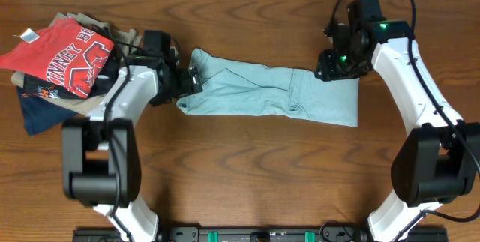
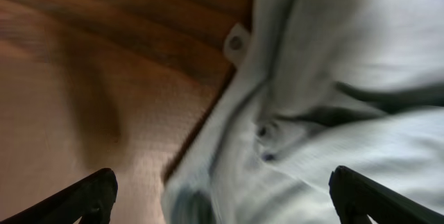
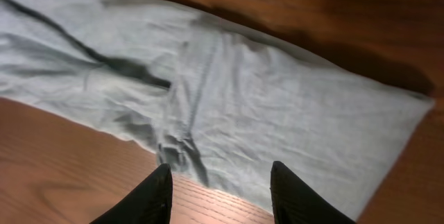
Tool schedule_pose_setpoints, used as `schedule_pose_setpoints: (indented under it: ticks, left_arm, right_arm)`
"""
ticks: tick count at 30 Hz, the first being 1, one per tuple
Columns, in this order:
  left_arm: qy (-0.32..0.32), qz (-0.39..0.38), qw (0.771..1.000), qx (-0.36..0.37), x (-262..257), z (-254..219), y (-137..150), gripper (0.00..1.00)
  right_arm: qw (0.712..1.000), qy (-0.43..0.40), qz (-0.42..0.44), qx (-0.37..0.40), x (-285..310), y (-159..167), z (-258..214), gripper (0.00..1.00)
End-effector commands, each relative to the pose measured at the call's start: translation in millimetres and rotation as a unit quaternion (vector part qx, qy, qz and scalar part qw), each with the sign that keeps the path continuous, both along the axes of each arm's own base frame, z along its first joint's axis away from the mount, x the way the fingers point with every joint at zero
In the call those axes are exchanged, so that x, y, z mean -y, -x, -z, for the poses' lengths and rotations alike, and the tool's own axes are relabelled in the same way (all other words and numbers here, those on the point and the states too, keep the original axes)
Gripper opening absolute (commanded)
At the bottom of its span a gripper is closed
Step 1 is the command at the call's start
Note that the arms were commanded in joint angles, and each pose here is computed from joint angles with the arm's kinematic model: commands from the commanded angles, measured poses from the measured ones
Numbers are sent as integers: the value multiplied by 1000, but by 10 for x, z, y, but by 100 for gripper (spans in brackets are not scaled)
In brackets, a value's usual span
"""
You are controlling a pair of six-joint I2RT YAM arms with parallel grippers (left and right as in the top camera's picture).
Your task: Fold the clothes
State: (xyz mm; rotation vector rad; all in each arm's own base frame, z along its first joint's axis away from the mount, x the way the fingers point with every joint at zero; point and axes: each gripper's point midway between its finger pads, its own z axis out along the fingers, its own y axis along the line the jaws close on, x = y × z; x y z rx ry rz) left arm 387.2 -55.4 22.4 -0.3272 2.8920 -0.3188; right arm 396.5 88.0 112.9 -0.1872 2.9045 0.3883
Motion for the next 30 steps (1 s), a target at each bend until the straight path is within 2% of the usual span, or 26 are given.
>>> schedule_pose_setpoints:
  ticks: [1, 7, 13, 15, 17, 19, 22, 24, 27, 28, 29, 30]
  left_arm:
    - [-13, 26, 999, -16, -36, 243, 19, 100]
    - [20, 39, 999, -6, 90, 428, -93, 99]
    - [38, 44, 998, 21, 158, 374, -214, 98]
    - [74, 54, 995, 27, 286, 327, -228, 90]
    - [107, 67, 992, 32, 421, 278, -230, 85]
    - [104, 73, 991, 31, 472, 288, -218, 77]
    - [100, 84, 991, 25, 561, 337, -181, 75]
    - [78, 83, 993, 22, 532, 390, -176, 63]
    - [38, 72, 996, 24, 397, 436, -205, 20]
    - [29, 67, 997, 25, 344, 435, -216, 11]
    - [24, 62, 997, 24, 298, 436, -223, 6]
    - [17, 56, 998, 22, 237, 428, -228, 6]
  right_arm:
    - [1000, 6, 26, -8, 71, -10, 19, 44]
    - [1000, 7, 26, -13, 73, 14, 25, 43]
    - [1000, 8, 26, -15, 77, 23, 27, 43]
    - [1000, 8, 26, -14, 77, 21, 27, 43]
    - [1000, 8, 26, -12, 77, 12, 25, 43]
    - [1000, 7, 26, -9, 76, -2, 22, 43]
    - [1000, 7, 26, -6, 73, -19, 18, 43]
    - [1000, 7, 26, -6, 74, -16, 19, 43]
    - [1000, 7, 26, -8, 75, -8, 21, 43]
    - [1000, 9, 27, -8, 83, -6, 23, 42]
    - [999, 14, 28, -9, 105, -4, 28, 42]
    - [999, 20, 31, -10, 135, -3, 33, 41]
